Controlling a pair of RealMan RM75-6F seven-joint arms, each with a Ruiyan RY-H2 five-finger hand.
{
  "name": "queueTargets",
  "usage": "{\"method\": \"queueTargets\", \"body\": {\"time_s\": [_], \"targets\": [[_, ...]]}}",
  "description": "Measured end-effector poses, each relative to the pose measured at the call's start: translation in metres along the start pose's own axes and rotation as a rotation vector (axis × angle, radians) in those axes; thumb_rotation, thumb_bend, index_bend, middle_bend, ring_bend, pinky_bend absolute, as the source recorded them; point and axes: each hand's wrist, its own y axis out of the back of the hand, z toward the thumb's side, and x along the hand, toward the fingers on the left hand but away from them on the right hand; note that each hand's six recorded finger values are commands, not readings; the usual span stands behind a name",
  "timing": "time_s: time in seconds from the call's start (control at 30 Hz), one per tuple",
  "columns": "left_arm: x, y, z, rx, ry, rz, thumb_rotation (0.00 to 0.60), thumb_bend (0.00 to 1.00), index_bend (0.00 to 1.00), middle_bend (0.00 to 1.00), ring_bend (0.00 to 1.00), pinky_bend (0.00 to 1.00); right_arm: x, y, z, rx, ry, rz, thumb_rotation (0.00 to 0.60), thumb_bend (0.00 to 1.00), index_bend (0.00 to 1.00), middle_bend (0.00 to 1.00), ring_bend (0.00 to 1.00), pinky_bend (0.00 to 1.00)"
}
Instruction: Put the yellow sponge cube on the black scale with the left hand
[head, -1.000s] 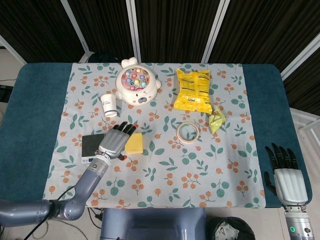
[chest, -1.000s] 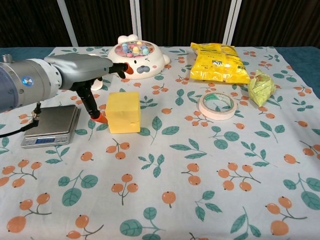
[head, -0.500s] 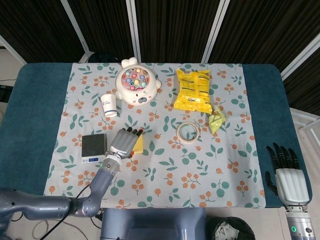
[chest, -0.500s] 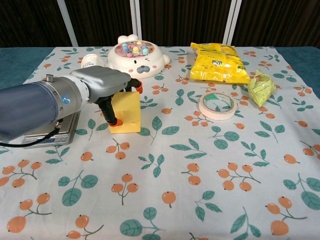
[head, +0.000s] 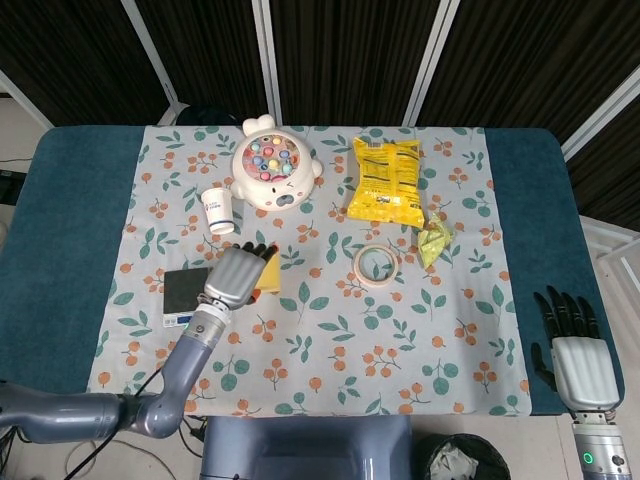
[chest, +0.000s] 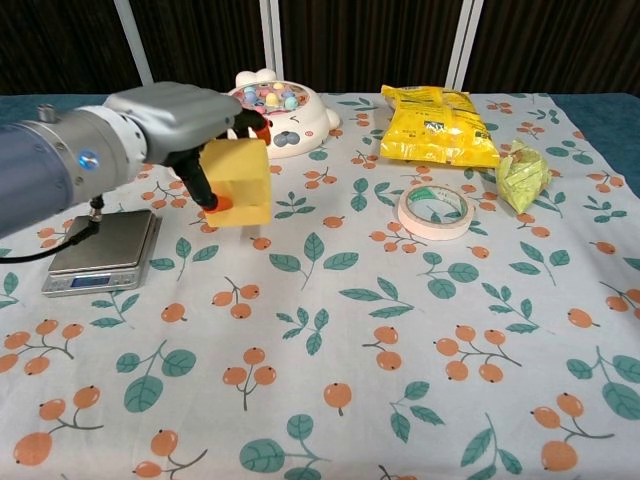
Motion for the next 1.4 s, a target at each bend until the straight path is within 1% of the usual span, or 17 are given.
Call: {"method": "queueTargets", "body": {"time_s": [0.1,0.2,0.43,0.5,0.57,0.77,0.97,1.07,1.3,1.4], "targets": [[-0.013,0.007,-0.026,-0.023,0.030,0.014,0.600,0.38,0.26,0.42,0.30,0.46,0.000,-0.001,0.002,0.002,0.004,0.002,0.600,0.58,0.00,0.00,0.00,0.00],[-0.028,0.005,-0.055,-0.061,0.065,0.007,0.600,0.38,0.26,0.42,0.30,0.46,0.001,-0.002,0.004,0.003,0.008,0.005,0.600,0.58,0.00,0.00,0.00,0.00],[-0.061,-0.020,-0.107,-0.177,0.123,-0.033,0.600,0.38,0.27,0.42,0.30,0.46,0.000,-0.007,0.007,0.017,0.012,0.017,0.600,0.58,0.00,0.00,0.00,0.00],[-0.068,-0.029,-0.120,-0.191,0.126,-0.048,0.600,0.38,0.27,0.42,0.30,0.46,0.000,-0.008,0.008,0.022,0.015,0.021,0.600,0.58,0.00,0.00,0.00,0.00],[-0.073,-0.038,-0.130,-0.181,0.118,-0.062,0.600,0.38,0.27,0.42,0.30,0.46,0.000,-0.009,0.009,0.027,0.018,0.022,0.600,0.58,0.00,0.00,0.00,0.00],[-0.081,-0.056,-0.140,-0.166,0.100,-0.091,0.600,0.38,0.27,0.42,0.30,0.46,0.000,-0.008,0.009,0.028,0.014,0.011,0.600,0.58,0.00,0.00,0.00,0.00],[-0.082,-0.064,-0.143,-0.147,0.104,-0.105,0.600,0.37,0.26,0.41,0.30,0.45,-0.001,-0.005,0.007,0.022,0.011,0.006,0.600,0.58,0.00,0.00,0.00,0.00],[-0.081,-0.066,-0.143,-0.143,0.106,-0.109,0.600,0.37,0.26,0.40,0.30,0.45,0.000,-0.004,0.006,0.020,0.010,0.002,0.600,0.58,0.00,0.00,0.00,0.00],[-0.072,-0.061,-0.140,-0.142,0.102,-0.090,0.600,0.36,0.26,0.40,0.29,0.45,0.000,-0.004,0.007,0.019,0.011,0.003,0.600,0.58,0.00,0.00,0.00,0.00],[-0.069,-0.060,-0.140,-0.143,0.104,-0.085,0.600,0.35,0.26,0.38,0.28,0.44,0.000,-0.004,0.007,0.020,0.011,0.005,0.600,0.58,0.00,0.00,0.00,0.00]]}}
